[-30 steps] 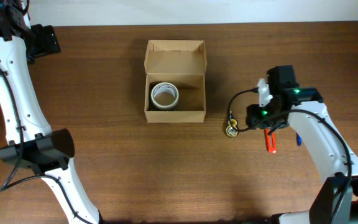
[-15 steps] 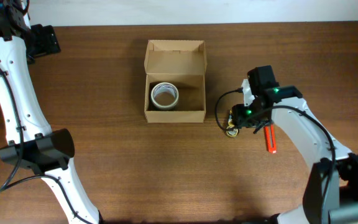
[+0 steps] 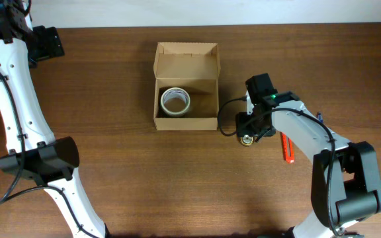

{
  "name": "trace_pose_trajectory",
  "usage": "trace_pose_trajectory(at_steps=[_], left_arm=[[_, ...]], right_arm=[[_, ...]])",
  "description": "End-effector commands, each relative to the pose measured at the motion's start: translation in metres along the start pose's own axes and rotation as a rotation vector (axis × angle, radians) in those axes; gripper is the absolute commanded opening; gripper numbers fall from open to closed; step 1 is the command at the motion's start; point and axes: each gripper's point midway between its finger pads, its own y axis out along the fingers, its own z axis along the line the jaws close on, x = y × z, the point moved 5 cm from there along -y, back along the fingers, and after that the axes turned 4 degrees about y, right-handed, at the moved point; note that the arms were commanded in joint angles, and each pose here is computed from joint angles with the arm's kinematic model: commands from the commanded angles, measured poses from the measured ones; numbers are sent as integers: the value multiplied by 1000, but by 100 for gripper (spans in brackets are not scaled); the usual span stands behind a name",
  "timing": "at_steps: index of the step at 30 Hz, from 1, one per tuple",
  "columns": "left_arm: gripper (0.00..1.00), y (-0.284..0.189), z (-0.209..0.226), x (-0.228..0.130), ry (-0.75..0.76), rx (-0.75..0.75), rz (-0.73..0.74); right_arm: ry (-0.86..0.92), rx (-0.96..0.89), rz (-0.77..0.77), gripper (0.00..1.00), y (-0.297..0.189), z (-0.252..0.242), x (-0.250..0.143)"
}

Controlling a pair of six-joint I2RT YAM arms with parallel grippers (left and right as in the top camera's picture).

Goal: Pack container
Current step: 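Lower the right gripper onto the yellow correction tape and grasp it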

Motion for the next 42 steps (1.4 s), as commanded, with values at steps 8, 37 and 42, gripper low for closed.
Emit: trace_pose_trajectory(at_steps=[8,37,42], left_arm=[[100,-8,1,0,11,-10,-16],[100,-8,1,0,11,-10,-16],[100,-8,1,0,11,-10,-16]], right_arm=[[60,-116,7,61,18,-6,-3],[60,-125,41,33,37,2,-10],[60,-125,40,29,37,2,-10]])
